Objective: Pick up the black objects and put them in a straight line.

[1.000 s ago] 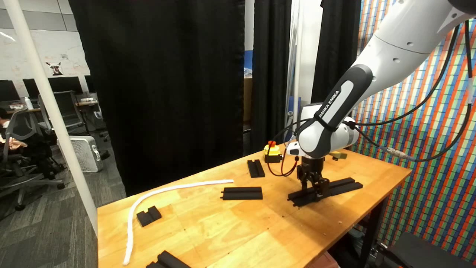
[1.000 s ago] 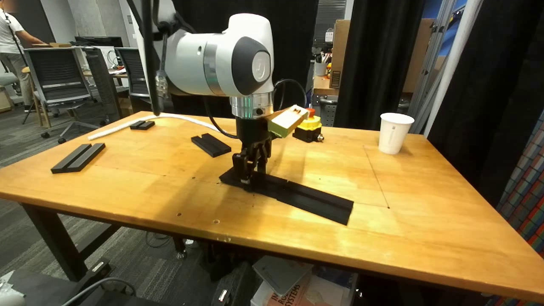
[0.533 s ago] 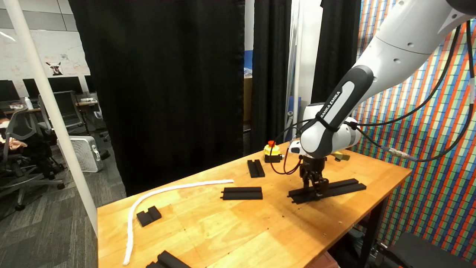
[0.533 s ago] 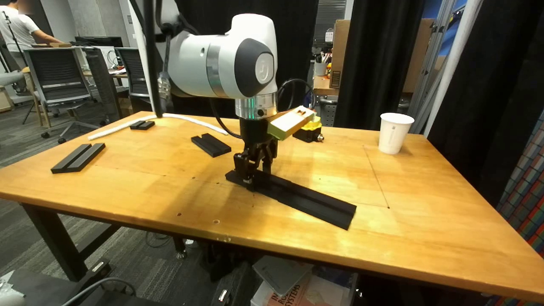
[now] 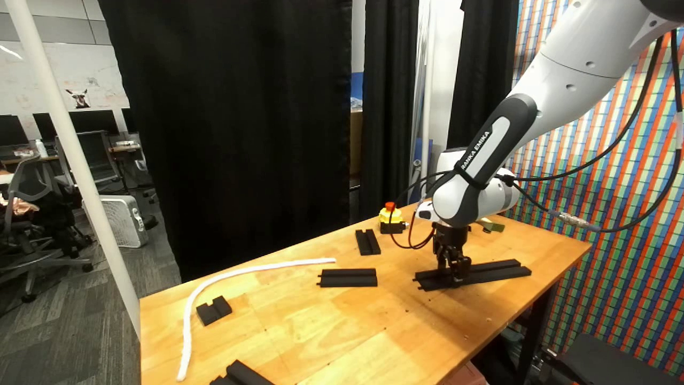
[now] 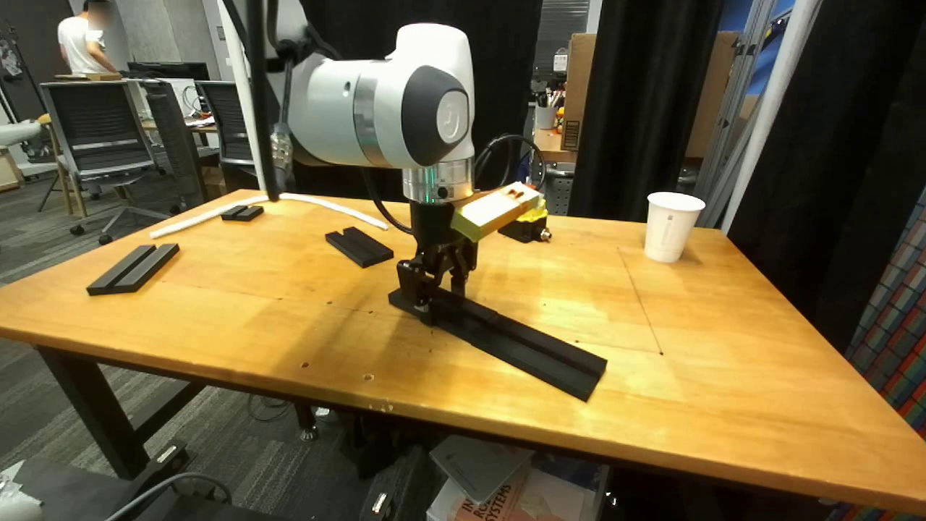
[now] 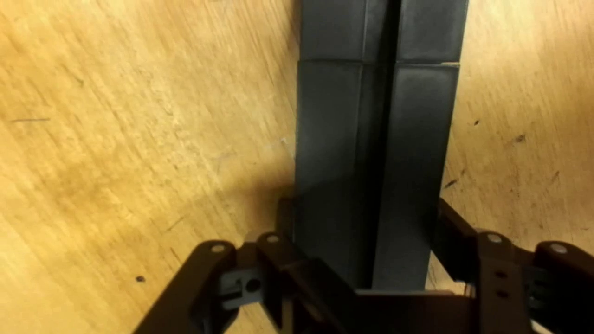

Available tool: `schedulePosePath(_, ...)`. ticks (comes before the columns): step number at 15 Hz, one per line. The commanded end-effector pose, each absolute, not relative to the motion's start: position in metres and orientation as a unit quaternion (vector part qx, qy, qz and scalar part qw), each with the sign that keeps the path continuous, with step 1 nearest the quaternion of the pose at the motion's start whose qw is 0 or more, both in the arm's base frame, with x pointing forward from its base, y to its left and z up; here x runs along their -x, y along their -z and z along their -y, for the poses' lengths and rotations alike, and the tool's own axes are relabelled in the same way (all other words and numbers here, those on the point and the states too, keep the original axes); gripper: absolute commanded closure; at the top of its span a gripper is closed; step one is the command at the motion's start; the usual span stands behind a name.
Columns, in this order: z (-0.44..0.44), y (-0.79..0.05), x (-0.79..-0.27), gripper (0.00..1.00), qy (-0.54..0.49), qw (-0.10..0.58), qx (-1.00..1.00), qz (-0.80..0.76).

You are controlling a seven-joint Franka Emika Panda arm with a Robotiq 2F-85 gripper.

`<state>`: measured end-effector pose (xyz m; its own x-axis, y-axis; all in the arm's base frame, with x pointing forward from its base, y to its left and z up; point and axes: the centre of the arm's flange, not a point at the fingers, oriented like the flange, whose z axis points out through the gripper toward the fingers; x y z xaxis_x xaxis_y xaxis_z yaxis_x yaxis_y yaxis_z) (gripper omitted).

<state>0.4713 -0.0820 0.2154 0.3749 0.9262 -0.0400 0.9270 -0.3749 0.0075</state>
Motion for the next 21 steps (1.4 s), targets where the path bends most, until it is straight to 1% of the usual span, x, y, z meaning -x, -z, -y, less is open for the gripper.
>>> schedulePosePath(1,0.087,-0.209,-0.471,0.54,0.013,0.016,-0.838,-0.546)
schedulePosePath(3,0.088,-0.210,-0.471,0.54,0.017,0.009,-0.840,-0.542)
schedulePosePath(4,0.088,-0.210,-0.472,0.07,0.019,0.006,-0.840,-0.542)
schedulePosePath(5,0.089,-0.210,-0.472,0.07,0.020,0.005,-0.841,-0.541)
schedulePosePath(6,0.090,-0.208,-0.471,0.02,0.022,0.002,-0.841,-0.540)
schedulePosePath(7,0.090,-0.206,-0.470,0.00,0.024,0.000,-0.842,-0.539)
schedulePosePath(15,0.091,-0.220,-0.475,0.00,0.036,0.000,-0.844,-0.534)
schedulePosePath(21,0.085,-0.263,-0.502,0.00,0.054,0.012,-0.849,-0.526)
